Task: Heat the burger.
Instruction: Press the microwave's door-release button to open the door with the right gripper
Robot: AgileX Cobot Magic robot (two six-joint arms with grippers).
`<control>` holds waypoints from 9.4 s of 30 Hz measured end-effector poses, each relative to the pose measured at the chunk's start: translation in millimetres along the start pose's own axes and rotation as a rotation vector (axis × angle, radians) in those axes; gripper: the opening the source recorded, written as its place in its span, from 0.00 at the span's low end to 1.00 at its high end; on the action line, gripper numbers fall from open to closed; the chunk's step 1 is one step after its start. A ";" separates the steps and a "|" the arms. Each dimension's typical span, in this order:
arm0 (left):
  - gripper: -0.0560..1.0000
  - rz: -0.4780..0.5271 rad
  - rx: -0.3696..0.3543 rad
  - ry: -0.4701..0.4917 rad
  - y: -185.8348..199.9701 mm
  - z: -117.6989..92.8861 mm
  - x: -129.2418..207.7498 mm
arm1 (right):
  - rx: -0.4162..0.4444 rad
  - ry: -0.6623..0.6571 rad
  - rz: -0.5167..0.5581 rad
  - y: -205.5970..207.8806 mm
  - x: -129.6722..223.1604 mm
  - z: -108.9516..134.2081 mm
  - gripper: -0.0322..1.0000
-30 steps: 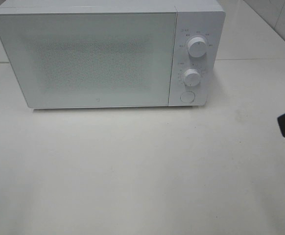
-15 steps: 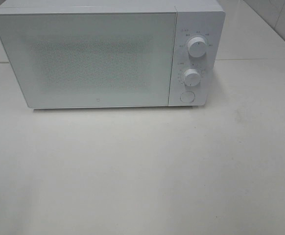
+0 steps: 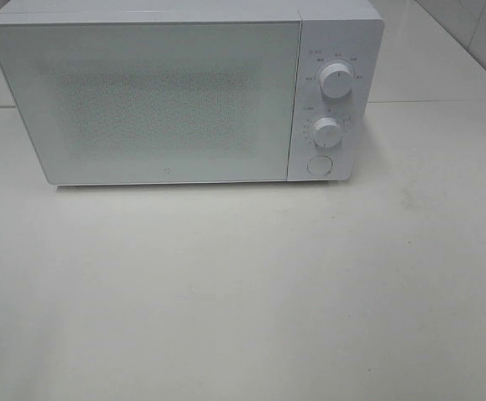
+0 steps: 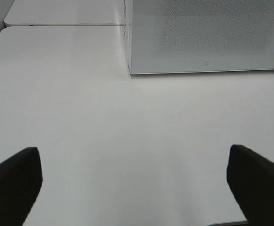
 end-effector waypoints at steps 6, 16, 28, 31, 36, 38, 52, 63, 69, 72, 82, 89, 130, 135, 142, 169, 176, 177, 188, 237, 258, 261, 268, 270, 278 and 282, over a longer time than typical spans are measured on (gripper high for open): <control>0.99 0.000 0.000 0.000 0.0 0.0 0.0 | 0.038 0.000 -0.018 -4.6 16.8 -4.8 0.76; 0.99 0.000 0.000 0.000 0.0 0.0 0.0 | 0.049 0.007 0.031 -36.3 33.9 -8.9 0.76; 0.99 0.000 0.000 0.000 0.0 0.0 0.0 | 0.050 0.008 0.035 -38.5 35.4 -9.3 0.76; 0.99 0.000 0.000 0.000 0.0 0.0 0.0 | 0.050 0.008 0.035 -38.5 35.4 -9.3 0.76; 0.99 0.000 0.000 0.000 0.0 0.0 0.0 | 0.050 0.008 0.035 -38.5 35.4 -9.3 0.76; 0.99 0.000 0.000 0.000 0.0 0.0 0.0 | 0.050 0.008 0.035 -38.5 35.4 -9.3 0.76; 0.99 0.000 0.000 0.000 0.0 0.0 0.0 | 0.008 0.008 -0.095 -26.8 14.6 -2.8 0.76; 0.99 0.000 0.000 0.000 0.0 0.0 0.0 | 0.018 0.017 -0.045 -55.5 -7.1 5.0 0.76; 0.99 0.000 0.000 0.000 0.0 0.0 0.0 | 0.012 0.023 -0.047 -77.5 -22.7 11.0 0.76; 0.99 0.000 0.000 0.000 0.0 0.0 0.0 | 0.012 0.025 -0.039 -88.2 -28.2 13.1 0.76; 0.99 0.000 0.000 0.000 0.0 0.0 0.0 | -0.029 0.035 -0.113 -135.4 -35.9 18.8 0.76; 0.99 0.000 0.000 0.000 0.0 0.0 0.0 | -0.049 0.039 -0.142 -162.2 -37.0 21.0 0.76; 0.99 0.000 0.000 0.000 0.0 0.0 0.0 | 0.015 -0.029 -0.194 -311.4 55.1 55.6 0.76; 0.99 0.000 0.000 0.000 0.0 0.0 0.0 | 0.029 -0.017 -0.172 -313.1 67.4 65.7 0.76; 0.99 0.000 0.000 0.000 0.0 0.0 0.0 | 0.024 0.045 -0.146 -321.9 80.2 87.3 0.76; 0.99 0.000 0.000 0.000 0.0 0.0 0.0 | 0.041 -1.095 -0.022 -336.9 106.2 89.8 0.09; 0.99 0.000 0.000 0.000 0.0 0.0 0.0 | 0.071 -1.361 -0.018 -340.8 115.4 86.8 0.05; 0.99 0.000 0.000 0.000 0.0 0.0 0.0 | 0.065 -1.385 -0.020 -341.7 114.3 88.2 0.05; 0.99 0.000 0.000 0.000 0.0 0.0 0.0 | 0.031 -1.425 -0.033 -362.2 110.2 105.5 0.05; 0.99 0.000 0.000 0.000 0.0 0.0 0.0 | 0.148 -1.485 -0.134 -447.1 103.0 96.7 0.05; 0.99 0.000 0.000 0.000 0.0 0.0 0.0 | 0.128 -1.547 -0.178 -452.4 95.0 100.3 0.05; 0.99 0.000 0.000 0.000 0.0 0.0 0.0 | 0.131 -1.560 -0.186 -453.4 94.1 100.9 0.05; 0.99 0.000 0.000 0.000 0.0 0.0 0.0 | 0.131 -1.567 -0.192 -454.6 93.5 102.1 0.05; 0.99 0.000 0.000 0.000 0.0 0.0 0.0 | 0.136 -1.585 -0.202 -455.6 92.9 103.4 0.05; 0.99 0.000 0.000 0.000 0.0 0.0 0.0 | 0.149 -1.603 -0.239 -469.0 99.7 104.0 0.05; 0.99 0.000 0.000 0.000 0.0 0.0 0.0 | 0.167 -1.601 -0.255 -472.3 98.1 104.7 0.05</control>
Point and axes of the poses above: a point on each arm's last joint axis where the gripper is mounted, y pointing back along that axis away from the gripper, z along the wrist's bending axis when the last joint is at zero, x = y × z, the point moved 2 cm from there along -y, pointing out along that axis toward the gripper, and after that the axes turned 15 degrees about -y, right-handed, at the moved point
